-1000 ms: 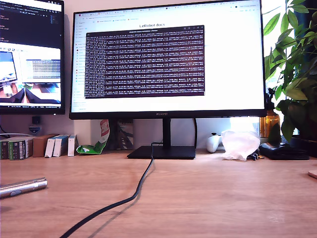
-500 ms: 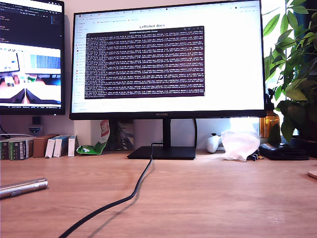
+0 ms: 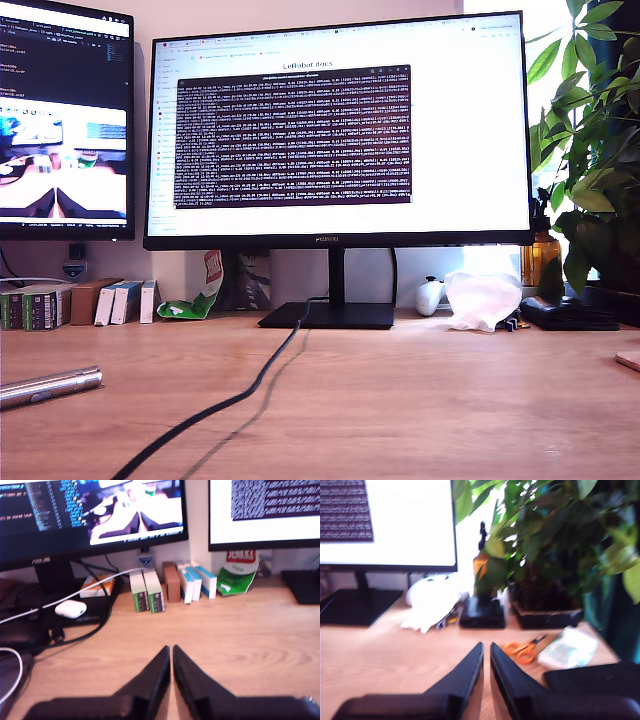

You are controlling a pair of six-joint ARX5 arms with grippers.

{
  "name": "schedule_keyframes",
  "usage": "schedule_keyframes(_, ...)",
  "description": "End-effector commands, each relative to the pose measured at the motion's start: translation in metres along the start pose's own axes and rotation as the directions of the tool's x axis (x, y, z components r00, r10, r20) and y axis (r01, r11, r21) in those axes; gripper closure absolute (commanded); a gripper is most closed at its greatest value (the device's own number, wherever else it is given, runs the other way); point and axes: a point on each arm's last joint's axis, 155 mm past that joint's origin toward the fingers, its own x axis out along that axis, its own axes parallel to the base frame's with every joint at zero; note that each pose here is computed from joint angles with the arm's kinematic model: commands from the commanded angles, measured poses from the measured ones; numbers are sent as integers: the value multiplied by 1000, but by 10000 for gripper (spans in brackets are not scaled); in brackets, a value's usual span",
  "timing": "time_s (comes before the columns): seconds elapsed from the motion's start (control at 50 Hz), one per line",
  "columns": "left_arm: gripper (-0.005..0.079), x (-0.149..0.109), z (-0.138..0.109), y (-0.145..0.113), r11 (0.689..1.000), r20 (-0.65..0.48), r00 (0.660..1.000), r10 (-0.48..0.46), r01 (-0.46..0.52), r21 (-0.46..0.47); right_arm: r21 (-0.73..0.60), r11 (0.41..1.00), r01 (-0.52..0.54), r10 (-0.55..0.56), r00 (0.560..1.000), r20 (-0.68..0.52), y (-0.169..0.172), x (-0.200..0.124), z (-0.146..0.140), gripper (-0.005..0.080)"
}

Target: Pick the metallic laser pointer with your right arm, pass it to your left arm, then place it down to the left side of the table

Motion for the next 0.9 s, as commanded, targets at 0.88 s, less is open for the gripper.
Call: schedule_keyframes(0.88,754,3,-18,-1,997,-41,999,0,-3,-78,25,1000,7,-6,999,-50,0,3,-22,716)
